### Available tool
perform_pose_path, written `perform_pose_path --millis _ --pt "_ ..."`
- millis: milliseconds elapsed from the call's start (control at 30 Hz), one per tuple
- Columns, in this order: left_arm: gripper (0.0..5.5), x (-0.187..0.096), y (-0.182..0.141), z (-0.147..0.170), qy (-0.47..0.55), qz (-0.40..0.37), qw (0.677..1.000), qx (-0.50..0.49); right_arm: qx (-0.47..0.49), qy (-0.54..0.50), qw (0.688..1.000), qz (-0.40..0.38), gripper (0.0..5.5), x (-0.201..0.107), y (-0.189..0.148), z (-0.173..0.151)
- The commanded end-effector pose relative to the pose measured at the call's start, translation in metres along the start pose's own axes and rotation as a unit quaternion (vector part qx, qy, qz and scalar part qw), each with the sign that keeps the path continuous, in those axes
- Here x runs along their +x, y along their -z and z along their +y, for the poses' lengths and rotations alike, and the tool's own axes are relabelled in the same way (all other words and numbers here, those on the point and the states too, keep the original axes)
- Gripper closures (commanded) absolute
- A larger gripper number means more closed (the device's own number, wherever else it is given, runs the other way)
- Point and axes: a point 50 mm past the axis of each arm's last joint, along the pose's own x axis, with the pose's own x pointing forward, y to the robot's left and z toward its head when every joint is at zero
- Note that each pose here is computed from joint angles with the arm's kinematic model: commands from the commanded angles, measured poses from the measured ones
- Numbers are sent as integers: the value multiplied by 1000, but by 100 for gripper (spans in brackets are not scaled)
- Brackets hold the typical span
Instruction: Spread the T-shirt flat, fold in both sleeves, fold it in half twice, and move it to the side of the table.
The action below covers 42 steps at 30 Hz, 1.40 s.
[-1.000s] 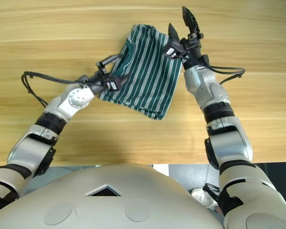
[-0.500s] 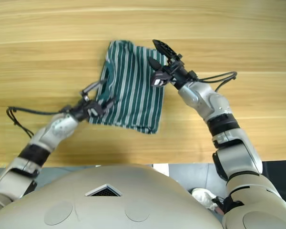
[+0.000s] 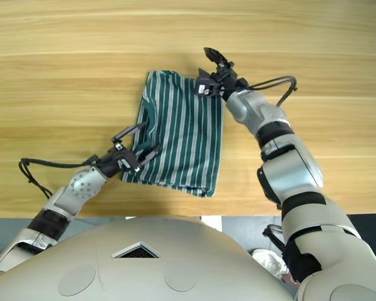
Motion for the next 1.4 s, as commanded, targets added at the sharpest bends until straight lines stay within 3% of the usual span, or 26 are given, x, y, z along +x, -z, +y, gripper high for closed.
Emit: perform_pose_path --millis 33,167,300,433,633,1033,1200,1300,1367,1400 --pt "189 -19 25 -16 36 95 995 -11 17 121 992 -28 240 -19 4 -34" --pt "189 -22 26 -18 35 99 994 -16 34 182 980 -66 240 -39 -11 -52" --pt "189 -23 26 -20 38 100 994 -19 39 100 992 -61 240 -45 -20 -17" --pt "189 -22 26 -20 41 99 994 -21 49 45 998 4 240 -41 -3 8" --pt "189 -21 26 -23 44 98 994 -28 56 27 995 82 240 -32 24 12" --pt "189 -32 32 -24 28 124 991 -44 66 22 989 131 240 -33 40 14" --pt "189 -31 29 -7 -34 106 993 -41 61 64 989 116 240 -29 37 3" --pt "189 -28 27 -3 -49 94 994 -42 77 200 976 46 240 -29 25 -43" --pt "189 -29 27 -5 -47 95 993 -43 83 224 971 -1 240 -32 10 -56" --pt "189 -29 27 -5 -47 95 993 -44 75 194 978 -29 240 -30 -3 -48"
